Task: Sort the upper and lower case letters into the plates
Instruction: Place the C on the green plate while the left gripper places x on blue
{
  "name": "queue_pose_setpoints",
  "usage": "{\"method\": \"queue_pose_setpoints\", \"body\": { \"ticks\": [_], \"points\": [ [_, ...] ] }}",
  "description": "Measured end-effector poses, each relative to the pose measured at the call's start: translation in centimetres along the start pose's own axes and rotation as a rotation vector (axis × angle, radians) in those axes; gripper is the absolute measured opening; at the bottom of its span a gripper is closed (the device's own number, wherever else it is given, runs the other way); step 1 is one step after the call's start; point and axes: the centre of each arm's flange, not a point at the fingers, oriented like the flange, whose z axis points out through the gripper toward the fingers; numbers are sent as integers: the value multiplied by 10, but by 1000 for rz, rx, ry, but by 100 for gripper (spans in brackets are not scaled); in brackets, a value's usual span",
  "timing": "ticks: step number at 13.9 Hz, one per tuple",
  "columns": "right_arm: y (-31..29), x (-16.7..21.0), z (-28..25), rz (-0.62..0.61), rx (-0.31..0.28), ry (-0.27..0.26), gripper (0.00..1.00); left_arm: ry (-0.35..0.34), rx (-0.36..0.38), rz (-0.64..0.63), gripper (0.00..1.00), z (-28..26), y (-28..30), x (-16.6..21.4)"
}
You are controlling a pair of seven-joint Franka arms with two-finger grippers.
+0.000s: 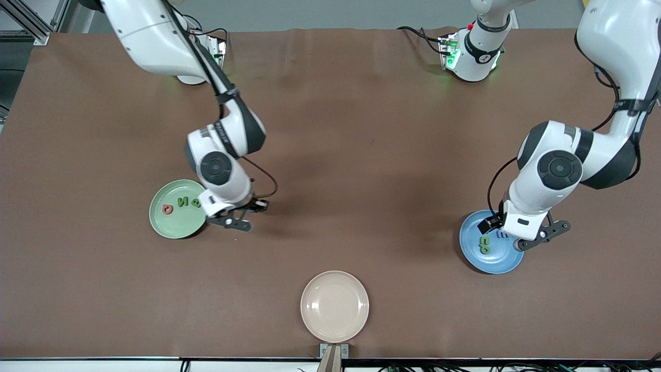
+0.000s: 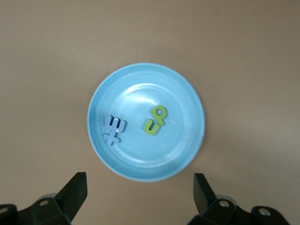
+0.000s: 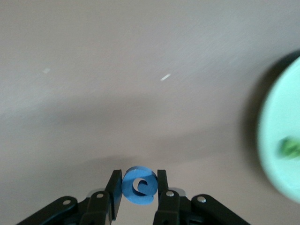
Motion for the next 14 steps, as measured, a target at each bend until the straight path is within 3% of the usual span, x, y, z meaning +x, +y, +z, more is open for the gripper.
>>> {"method": "queue_pose_setpoints", "body": {
  "ticks": [2, 5, 8, 11, 14],
  "points": [
    [45, 13, -2, -53, -2, -12, 34, -25, 22, 42, 100, -70, 12, -3],
    [102, 28, 9, -114, -2, -28, 34, -55, -16, 147, 100, -146, 11, -9],
    [156, 36, 33, -174, 20, 18, 34, -36, -56, 230, 100, -185, -4, -10],
    [209, 35, 59, -205, 32, 71, 34, -38, -29, 315, 100, -211, -25, -18],
    [215, 29, 69, -215, 36, 74, 34, -26, -51, 419, 100, -237, -39, -24]
  ]
}}
